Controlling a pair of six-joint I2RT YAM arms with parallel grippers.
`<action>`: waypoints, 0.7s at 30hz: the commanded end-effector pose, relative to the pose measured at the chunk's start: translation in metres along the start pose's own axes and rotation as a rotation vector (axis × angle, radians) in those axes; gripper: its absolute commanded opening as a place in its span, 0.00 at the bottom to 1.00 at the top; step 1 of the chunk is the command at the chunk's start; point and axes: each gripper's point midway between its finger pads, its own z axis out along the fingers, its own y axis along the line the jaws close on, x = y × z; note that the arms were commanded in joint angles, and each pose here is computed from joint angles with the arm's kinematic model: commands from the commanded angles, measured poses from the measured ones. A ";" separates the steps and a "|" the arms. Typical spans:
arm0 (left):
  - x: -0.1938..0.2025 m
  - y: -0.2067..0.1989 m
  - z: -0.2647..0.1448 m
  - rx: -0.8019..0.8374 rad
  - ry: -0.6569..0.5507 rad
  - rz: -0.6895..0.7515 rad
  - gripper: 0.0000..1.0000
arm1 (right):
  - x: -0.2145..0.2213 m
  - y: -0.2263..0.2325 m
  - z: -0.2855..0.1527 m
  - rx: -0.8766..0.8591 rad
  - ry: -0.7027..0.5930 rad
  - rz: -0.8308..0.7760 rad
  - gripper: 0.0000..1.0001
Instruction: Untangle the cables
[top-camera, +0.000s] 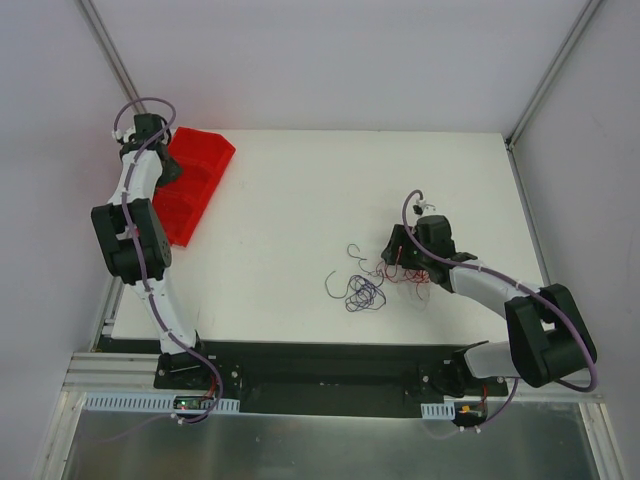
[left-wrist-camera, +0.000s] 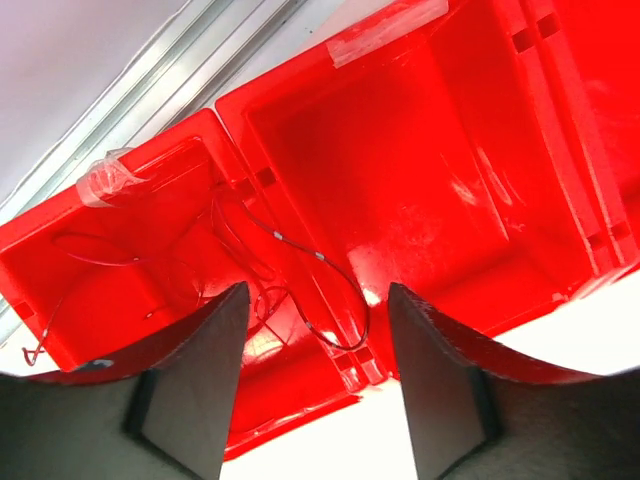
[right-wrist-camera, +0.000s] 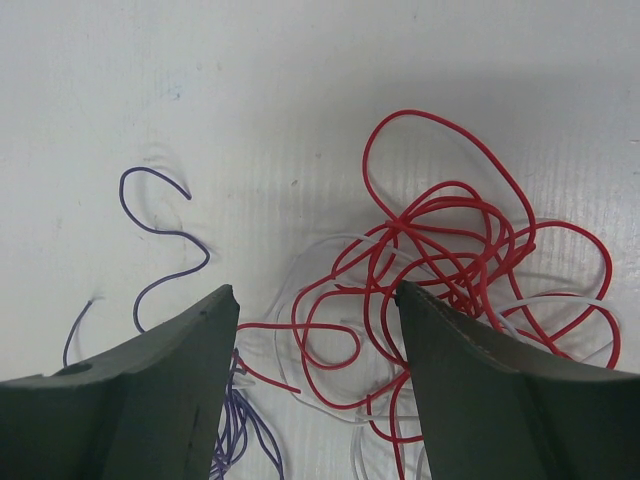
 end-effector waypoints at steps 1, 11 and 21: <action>-0.021 0.004 -0.001 -0.053 -0.054 -0.001 0.51 | -0.012 0.005 -0.003 -0.025 -0.045 0.013 0.68; -0.012 0.007 -0.022 -0.012 -0.048 0.029 0.00 | -0.012 0.005 -0.003 -0.029 -0.043 0.020 0.68; 0.058 0.046 -0.016 0.018 0.142 -0.191 0.00 | -0.014 0.008 -0.007 -0.049 -0.053 0.023 0.68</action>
